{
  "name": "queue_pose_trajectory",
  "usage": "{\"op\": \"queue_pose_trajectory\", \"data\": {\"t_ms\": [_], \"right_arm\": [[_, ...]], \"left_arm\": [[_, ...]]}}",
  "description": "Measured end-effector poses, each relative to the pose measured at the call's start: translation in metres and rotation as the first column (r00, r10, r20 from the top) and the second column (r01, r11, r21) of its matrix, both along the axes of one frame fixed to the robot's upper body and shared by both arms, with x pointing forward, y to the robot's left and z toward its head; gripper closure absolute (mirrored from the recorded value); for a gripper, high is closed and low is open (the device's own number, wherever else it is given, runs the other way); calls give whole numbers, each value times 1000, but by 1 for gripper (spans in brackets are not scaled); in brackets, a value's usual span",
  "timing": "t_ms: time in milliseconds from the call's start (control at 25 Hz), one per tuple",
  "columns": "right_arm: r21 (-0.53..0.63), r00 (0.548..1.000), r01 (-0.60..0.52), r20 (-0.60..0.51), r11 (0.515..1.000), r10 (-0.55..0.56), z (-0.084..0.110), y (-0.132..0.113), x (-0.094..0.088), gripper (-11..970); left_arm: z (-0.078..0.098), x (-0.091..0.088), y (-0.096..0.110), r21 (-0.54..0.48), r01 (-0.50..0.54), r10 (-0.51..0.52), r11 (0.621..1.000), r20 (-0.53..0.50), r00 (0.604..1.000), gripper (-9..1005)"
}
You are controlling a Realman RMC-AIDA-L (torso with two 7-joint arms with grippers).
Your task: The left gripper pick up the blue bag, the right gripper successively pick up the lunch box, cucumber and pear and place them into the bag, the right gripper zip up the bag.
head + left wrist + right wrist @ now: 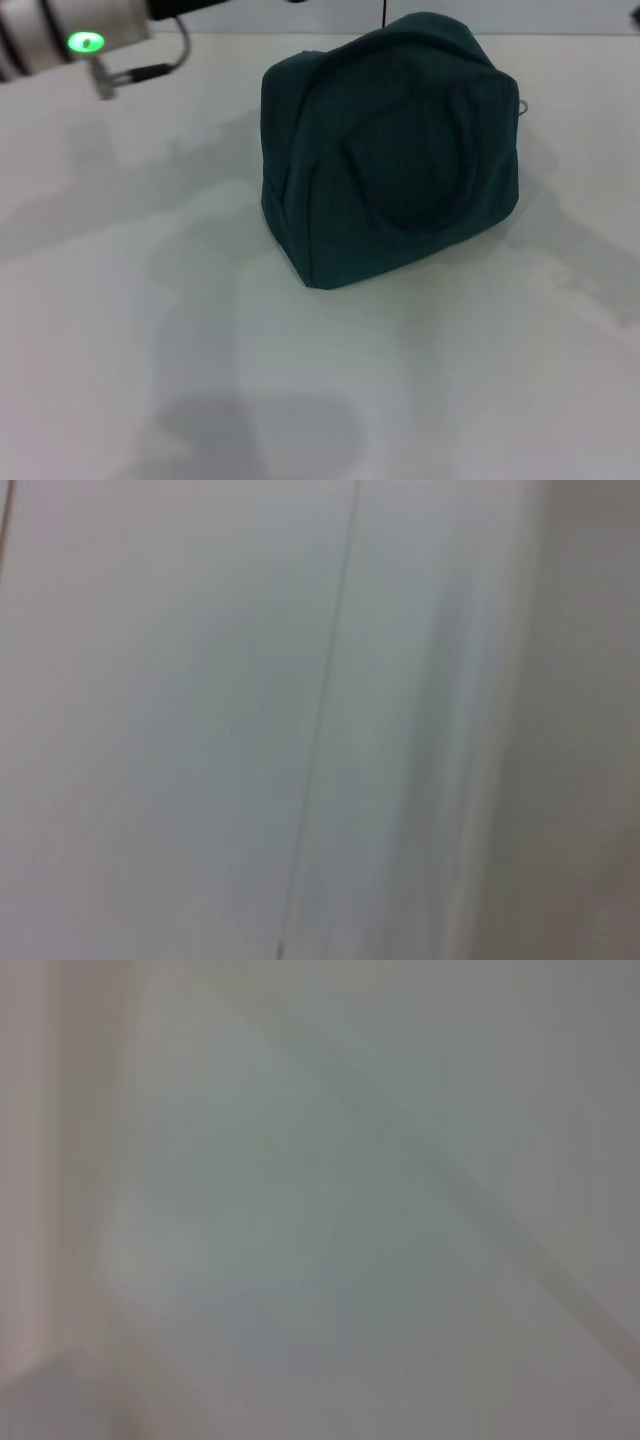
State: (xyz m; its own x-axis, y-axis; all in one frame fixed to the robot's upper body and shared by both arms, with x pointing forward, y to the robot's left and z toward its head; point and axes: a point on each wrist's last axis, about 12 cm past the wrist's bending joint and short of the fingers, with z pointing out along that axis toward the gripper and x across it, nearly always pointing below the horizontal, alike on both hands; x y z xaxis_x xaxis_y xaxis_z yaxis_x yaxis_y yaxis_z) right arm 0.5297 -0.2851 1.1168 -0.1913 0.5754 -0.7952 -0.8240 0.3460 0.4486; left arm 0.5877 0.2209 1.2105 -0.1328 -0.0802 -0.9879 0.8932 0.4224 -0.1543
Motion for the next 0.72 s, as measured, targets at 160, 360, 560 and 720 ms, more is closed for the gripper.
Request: {"op": "queue_pose_trajectory", "data": {"t_ms": [160, 360, 560, 720], "right_arm": [[-168, 981, -129, 120, 977, 150, 12, 14, 1, 73], [-348, 927, -212, 223, 913, 300, 19, 32, 1, 73], [-516, 853, -284, 249, 808, 459, 22, 56, 0, 73], [-582, 825, -310, 228, 752, 517, 19, 68, -2, 73]], "left_arm": [[6, -10, 19, 23, 70, -70, 997, 6, 998, 120], [-7, -38, 61, 103, 152, -149, 983, -34, 988, 121], [-26, -64, 84, 110, 200, -199, 974, -17, 980, 121], [-42, -85, 95, 113, 233, -235, 966, 7, 972, 122]]}}
